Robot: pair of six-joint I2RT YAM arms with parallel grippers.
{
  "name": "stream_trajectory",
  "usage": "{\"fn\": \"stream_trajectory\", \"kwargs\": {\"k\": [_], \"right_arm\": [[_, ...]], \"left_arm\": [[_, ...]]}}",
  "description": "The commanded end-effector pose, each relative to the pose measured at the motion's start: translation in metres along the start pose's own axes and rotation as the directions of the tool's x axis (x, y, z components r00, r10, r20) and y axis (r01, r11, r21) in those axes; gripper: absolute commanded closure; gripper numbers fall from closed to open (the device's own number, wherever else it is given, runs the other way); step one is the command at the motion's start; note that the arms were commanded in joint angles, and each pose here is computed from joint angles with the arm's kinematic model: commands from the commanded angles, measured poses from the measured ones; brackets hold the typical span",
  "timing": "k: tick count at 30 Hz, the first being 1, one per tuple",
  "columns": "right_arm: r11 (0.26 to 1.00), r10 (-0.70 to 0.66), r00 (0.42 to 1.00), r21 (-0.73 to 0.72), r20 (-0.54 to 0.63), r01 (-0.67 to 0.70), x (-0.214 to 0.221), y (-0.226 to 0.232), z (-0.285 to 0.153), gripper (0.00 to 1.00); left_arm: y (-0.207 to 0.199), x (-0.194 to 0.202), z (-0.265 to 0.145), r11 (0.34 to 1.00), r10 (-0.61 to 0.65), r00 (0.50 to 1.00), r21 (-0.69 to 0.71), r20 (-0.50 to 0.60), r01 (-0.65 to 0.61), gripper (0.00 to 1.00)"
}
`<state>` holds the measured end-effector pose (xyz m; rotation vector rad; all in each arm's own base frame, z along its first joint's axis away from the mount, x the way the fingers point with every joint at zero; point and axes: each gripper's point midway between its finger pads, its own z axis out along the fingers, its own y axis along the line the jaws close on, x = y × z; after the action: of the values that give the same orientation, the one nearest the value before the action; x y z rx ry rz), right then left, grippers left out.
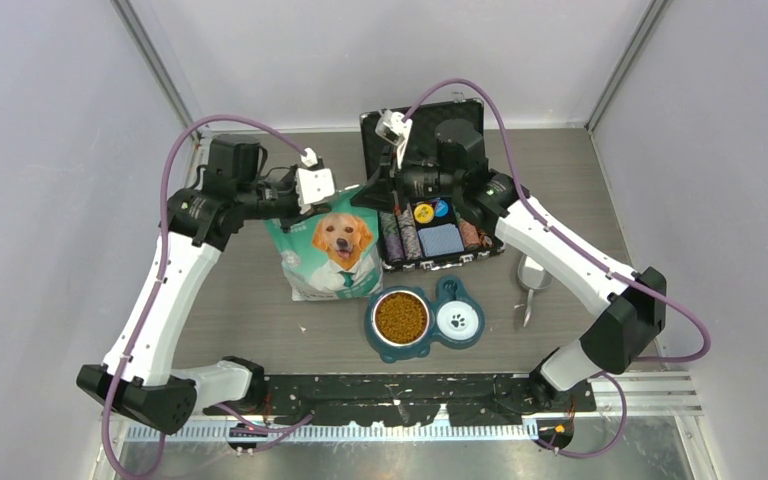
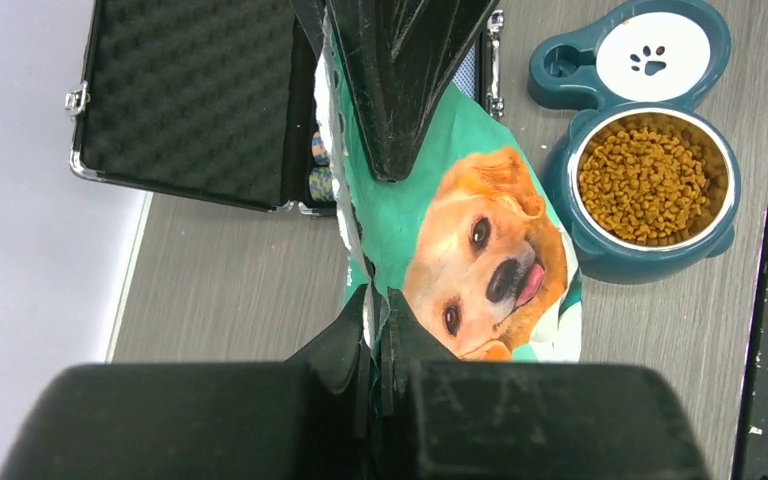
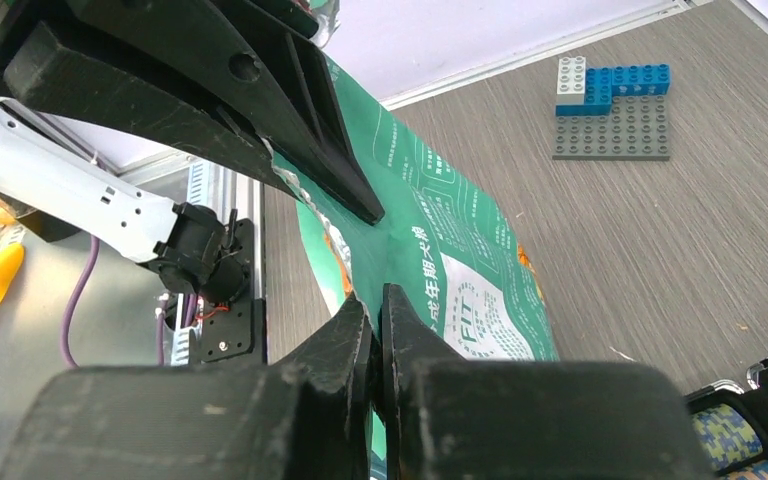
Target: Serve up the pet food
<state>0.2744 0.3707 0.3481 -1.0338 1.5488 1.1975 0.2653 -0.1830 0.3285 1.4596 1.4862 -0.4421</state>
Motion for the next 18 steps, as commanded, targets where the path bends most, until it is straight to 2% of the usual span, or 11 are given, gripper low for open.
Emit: {"fn": "stream_trajectory", "kwargs": {"k": [1,5,7,10,12,18], "right_arm": [[0.977,-0.204,0.942,-0.009,0.265,0.214,-0.095,0.039,-0.038,0.95],[0.96,-0.239,0.945,-0.092,0.222,0.264,-0.08,0.045,-0.04,0.95],[0.939,-0.295,0.938,-0.125,0.182,0.319,-0.066,0.047,-0.041,0.9],[0.914,-0.375,0.914,-0.105,0.153,0.392,-0.052,0.042,-0.044,0.68],[0.884,-0.446,0.884,-0.083,0.144,0.46,-0.046,0.037,-0.045,0.59],[0.878,-0.456,0.878,-0.085,0.149,0.471,-0.048,0.033,-0.04,0.56]], "left_arm": [[0.002,0.013,-0.006,0.999,-0.014,0.998,-0.044,-0.066,0.011,1.0],[0.003,0.007,-0.01,0.998,-0.014,0.999,-0.054,-0.05,0.011,1.0],[0.003,0.003,-0.01,0.998,-0.03,0.999,-0.052,-0.037,0.028,1.0],[0.001,-0.002,-0.007,0.998,-0.051,0.999,-0.023,-0.016,0.051,1.0],[-0.002,-0.005,-0.006,0.998,-0.066,0.998,-0.005,-0.006,0.066,1.0],[-0.006,-0.008,-0.006,0.997,-0.073,0.997,0.024,0.005,0.073,1.0]]}}
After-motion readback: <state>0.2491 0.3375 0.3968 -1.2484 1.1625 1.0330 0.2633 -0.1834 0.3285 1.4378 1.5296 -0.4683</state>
